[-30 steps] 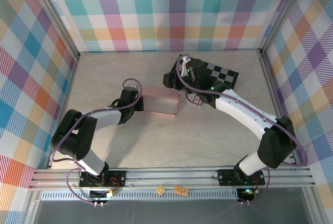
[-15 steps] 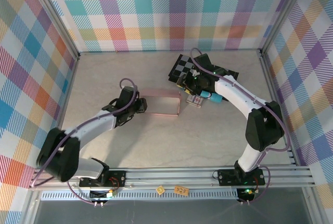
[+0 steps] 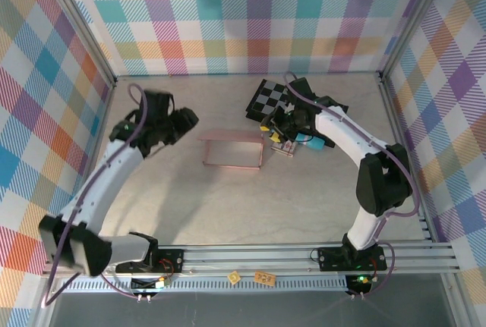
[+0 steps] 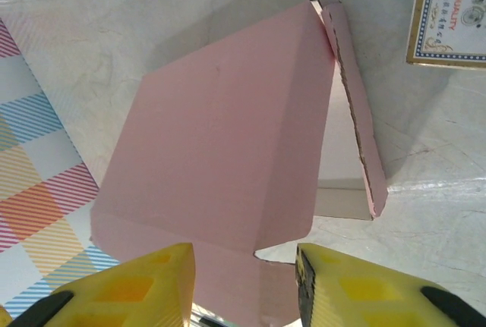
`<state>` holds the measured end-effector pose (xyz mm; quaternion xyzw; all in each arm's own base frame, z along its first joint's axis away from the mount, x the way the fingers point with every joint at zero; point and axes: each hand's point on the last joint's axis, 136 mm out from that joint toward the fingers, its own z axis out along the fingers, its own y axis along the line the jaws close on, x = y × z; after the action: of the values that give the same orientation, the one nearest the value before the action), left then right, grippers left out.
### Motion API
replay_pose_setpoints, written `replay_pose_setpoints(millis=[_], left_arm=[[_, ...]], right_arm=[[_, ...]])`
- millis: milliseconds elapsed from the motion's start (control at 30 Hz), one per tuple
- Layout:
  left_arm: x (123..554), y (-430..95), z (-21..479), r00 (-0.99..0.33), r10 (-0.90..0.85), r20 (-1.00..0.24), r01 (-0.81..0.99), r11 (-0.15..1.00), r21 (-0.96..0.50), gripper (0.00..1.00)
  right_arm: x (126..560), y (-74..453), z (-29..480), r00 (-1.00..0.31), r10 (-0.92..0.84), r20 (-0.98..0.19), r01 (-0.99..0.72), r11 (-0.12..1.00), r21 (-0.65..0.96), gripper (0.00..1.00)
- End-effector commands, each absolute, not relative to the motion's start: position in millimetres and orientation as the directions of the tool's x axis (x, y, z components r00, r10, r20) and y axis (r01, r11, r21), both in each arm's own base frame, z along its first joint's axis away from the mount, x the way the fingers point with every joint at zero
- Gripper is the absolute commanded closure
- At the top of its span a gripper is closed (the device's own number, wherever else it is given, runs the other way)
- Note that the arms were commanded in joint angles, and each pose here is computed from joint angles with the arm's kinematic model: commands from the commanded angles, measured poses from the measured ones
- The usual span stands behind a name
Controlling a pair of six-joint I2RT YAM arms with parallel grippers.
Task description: Fold the paper box
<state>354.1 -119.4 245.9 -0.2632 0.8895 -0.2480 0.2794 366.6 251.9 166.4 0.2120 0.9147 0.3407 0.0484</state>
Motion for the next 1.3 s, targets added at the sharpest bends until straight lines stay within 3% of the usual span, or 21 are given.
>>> replay_pose_setpoints(millis=[0,400,833,1267], left_arm=[[353,-131,212,-0.821,-0.546,-0.168,-0.394,0.754,-0.525,0.46],[395,-152,151,-0.883,-0.464,-0.066,-0.350,0.748,-0.564,0.55],[385,-158,119,-0.888,-0.459,-0.004,-0.375,0.731,-0.570,0.67],[376,-164,107,-0.894,-0.448,0.014,-0.377,0.735,-0.564,0.72]], right_arm=[[366,254,166,-0.911,0.396,0.115,0.373,0.672,0.640,0.58],[378,271,141,-0.917,0.341,0.206,0.389,0.660,0.642,0.55],[377,275,127,-0.913,0.326,0.245,0.405,0.656,0.636,0.63],[372,272,113,-0.914,0.316,0.256,0.406,0.676,0.615,0.65]])
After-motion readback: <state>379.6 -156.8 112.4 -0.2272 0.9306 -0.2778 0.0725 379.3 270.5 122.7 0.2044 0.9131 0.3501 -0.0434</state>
